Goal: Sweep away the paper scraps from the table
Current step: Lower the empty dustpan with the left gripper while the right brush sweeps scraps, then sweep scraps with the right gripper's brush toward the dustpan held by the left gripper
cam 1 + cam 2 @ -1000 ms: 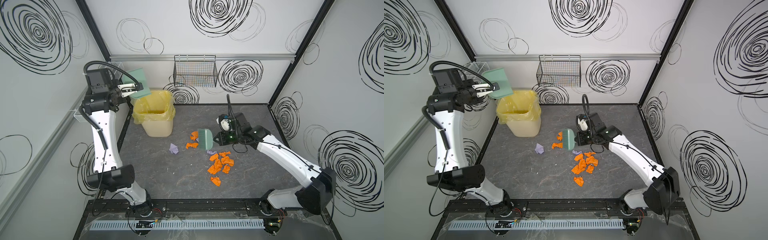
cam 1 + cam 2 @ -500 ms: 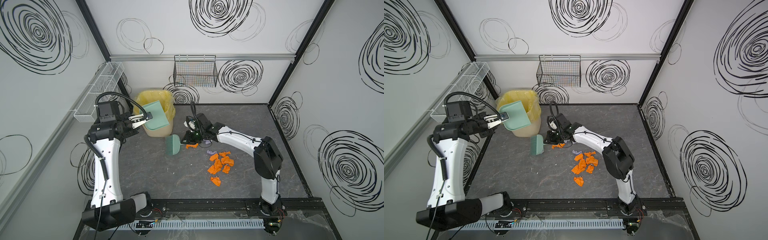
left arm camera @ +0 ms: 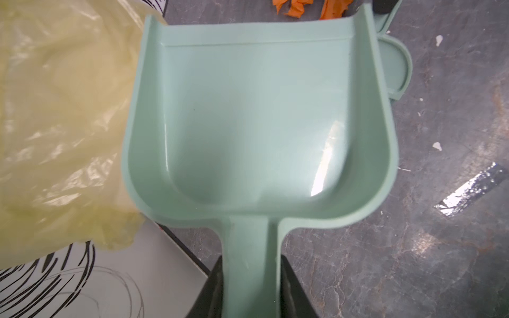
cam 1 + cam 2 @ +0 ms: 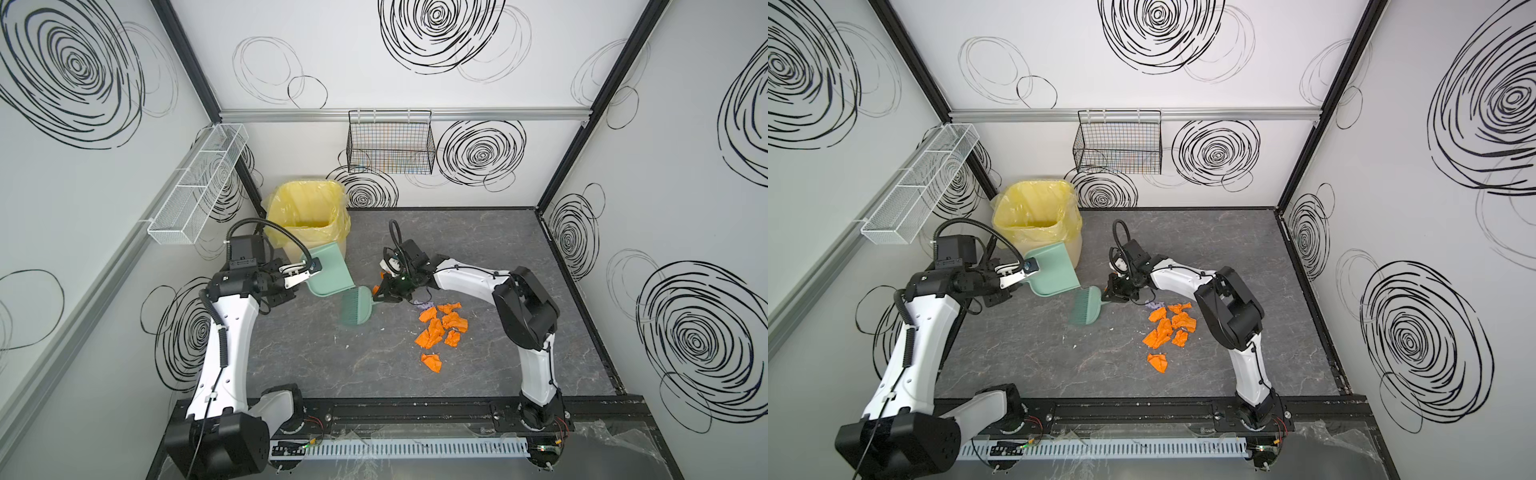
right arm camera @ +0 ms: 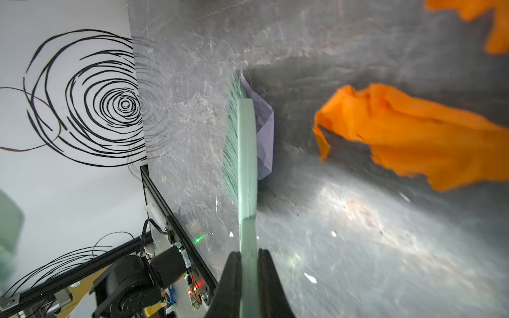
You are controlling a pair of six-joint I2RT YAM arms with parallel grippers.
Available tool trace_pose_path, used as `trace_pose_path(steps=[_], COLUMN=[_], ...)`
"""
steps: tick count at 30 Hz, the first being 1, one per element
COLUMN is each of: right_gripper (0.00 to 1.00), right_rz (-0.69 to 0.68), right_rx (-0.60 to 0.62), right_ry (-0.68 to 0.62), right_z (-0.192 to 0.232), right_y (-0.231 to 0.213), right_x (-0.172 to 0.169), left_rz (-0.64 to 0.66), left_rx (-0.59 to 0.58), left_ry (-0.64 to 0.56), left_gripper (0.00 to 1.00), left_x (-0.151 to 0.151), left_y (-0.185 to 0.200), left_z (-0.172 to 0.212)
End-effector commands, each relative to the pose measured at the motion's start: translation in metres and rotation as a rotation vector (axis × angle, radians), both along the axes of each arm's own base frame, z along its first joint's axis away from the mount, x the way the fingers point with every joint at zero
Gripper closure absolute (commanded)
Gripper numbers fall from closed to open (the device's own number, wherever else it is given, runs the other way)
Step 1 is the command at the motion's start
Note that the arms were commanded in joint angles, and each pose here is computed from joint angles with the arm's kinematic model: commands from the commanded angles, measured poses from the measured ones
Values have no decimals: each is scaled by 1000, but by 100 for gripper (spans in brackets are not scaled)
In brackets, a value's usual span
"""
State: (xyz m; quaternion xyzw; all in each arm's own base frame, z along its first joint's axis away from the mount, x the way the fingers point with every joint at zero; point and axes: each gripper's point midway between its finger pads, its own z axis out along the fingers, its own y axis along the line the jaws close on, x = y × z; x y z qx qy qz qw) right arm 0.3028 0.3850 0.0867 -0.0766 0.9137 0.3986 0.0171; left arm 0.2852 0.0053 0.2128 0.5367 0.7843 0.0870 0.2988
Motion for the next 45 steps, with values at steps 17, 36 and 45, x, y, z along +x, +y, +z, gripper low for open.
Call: trace_pose_path(steps=[17, 36, 45], right_gripper=[100, 100, 100], right_rz=[-128, -629, -649], right_rx=[27, 134, 57], right_ry=[-166, -86, -7], right_z=[99, 41, 3], right_y=[-113, -99, -154], right_x=[-4, 163, 87], left_rz=[-44, -17, -30], left_rx=[-42, -64, -90], left_ry=[24, 124, 162], left_gripper=[100, 100, 100], left_x=[10, -25, -19], left_y=[-52, -50, -59], left_z=[-29, -83, -102])
